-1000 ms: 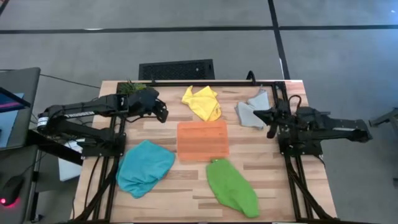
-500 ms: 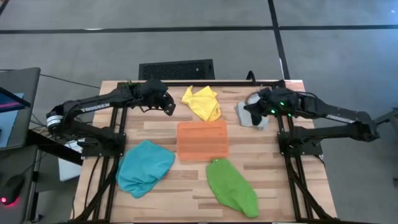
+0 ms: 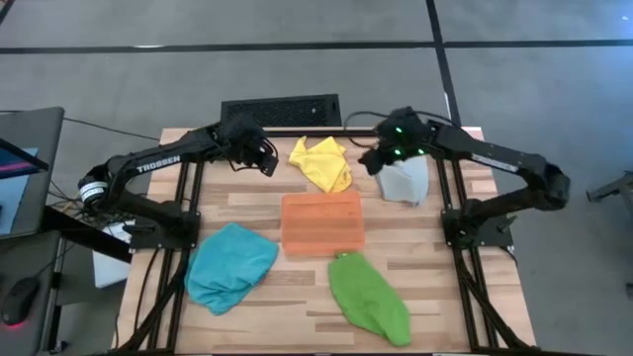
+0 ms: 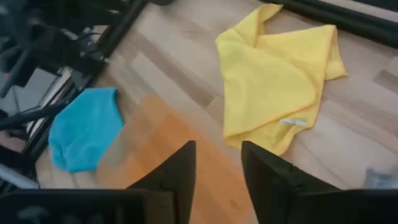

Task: Sort microfiber towel by color & place in baskets
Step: Fold the yellow towel

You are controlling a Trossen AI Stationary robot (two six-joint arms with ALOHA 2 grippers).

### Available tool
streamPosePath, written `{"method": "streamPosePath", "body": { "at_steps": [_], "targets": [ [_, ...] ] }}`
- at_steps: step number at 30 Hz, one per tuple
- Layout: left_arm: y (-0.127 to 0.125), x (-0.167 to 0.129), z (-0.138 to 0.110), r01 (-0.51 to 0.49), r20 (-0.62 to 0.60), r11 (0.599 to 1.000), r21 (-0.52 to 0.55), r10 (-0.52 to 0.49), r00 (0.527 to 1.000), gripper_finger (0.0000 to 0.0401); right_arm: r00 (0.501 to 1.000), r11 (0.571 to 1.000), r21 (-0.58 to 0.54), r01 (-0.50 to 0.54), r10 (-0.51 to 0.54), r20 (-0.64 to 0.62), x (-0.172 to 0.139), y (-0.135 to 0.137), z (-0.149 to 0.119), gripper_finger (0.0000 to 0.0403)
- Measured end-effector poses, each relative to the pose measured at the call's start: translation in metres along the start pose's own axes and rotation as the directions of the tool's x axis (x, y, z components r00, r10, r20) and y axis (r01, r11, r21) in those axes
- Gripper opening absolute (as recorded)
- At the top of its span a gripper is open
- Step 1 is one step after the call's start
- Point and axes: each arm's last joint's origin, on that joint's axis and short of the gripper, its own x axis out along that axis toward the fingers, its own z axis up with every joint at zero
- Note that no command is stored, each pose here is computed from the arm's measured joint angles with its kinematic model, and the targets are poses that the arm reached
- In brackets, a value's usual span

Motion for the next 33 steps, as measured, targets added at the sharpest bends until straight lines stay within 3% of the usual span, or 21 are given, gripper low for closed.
{"method": "streamPosePath", "body": {
  "at_steps": [6, 12, 20, 28, 33],
  "targets": [
    [0.005, -0.001, 0.003, 0.016, 0.008, 1.000, -0.019, -0.016, 1.000, 0.0166, 0.994, 0.992, 0.123, -0.026, 0.039, -0.101, 0.039, -0.024, 0.032, 0.0187],
    [0.005, -0.001, 0.003, 0.016, 0.008, 1.000, -0.018, -0.016, 1.000, 0.0167, 0.976, 0.979, 0.199, -0.051, 0.091, -0.200, 0.089, -0.048, 0.055, 0.0187],
    [0.005, -0.001, 0.003, 0.015, 0.008, 1.000, -0.018, -0.015, 1.000, 0.0167, 0.943, 0.987, 0.160, -0.007, 0.059, -0.328, 0.138, -0.074, 0.066, 0.0177],
    [0.005, -0.001, 0.003, 0.015, 0.008, 1.000, -0.018, -0.015, 1.000, 0.0167, 0.917, 0.991, 0.128, 0.045, 0.010, -0.398, 0.166, -0.088, 0.061, 0.0177],
    [0.005, -0.001, 0.003, 0.015, 0.008, 1.000, -0.019, -0.015, 1.000, 0.0167, 0.908, 0.984, 0.109, 0.140, -0.084, -0.410, 0.175, -0.099, 0.057, 0.0174]
  ]
}}
